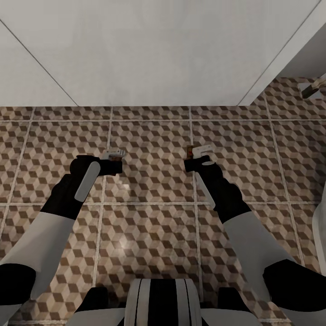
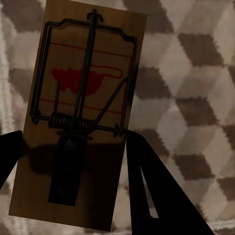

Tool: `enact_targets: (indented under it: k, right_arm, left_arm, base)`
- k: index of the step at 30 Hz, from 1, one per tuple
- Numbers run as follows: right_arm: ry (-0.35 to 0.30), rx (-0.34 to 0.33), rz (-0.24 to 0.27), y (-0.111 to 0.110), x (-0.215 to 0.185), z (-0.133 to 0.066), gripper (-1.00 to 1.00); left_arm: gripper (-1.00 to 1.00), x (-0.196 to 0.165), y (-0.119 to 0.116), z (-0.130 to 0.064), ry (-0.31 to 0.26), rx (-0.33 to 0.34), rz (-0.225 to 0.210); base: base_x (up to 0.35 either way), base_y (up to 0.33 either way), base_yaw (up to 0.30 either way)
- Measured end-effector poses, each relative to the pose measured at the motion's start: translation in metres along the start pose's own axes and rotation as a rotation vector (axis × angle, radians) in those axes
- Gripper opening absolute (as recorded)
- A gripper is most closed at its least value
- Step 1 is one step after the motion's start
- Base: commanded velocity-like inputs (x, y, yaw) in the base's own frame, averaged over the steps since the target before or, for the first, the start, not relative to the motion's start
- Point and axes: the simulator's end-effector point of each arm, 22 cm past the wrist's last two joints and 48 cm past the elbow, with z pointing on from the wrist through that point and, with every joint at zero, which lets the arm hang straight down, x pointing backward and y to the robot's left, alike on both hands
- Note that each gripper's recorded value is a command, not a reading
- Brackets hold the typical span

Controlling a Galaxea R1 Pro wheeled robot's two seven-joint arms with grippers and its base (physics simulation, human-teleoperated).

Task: Take the four mousetraps from the cabinet in the bathroom and place them on the bathroom floor. Make sure all four end up on the same floor surface, and ensure that at least two of them are either under or directly next to the same bathroom sink.

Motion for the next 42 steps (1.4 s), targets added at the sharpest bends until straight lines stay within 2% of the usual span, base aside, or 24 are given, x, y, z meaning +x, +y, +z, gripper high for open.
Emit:
enact_targets:
  k: [13, 42]
  right_arm:
    - [0.001, 0.0, 0.0, 0.0, 0.0009, 0.0, -1.0]
    - [0.003, 0.002, 0.0, -0.0004, 0.0014, 0.0001, -1.0]
  left_arm:
    - [-1.0, 0.0001, -0.0005, 0.0, 0.0, 0.001, -0.001]
    - [-1.0, -0.0014, -0.0012, -0.0009, -0.004, 0.002, 0.0]
  base:
    - [0.128, 0.145, 0.0]
    - [0.082, 0.004, 0.0]
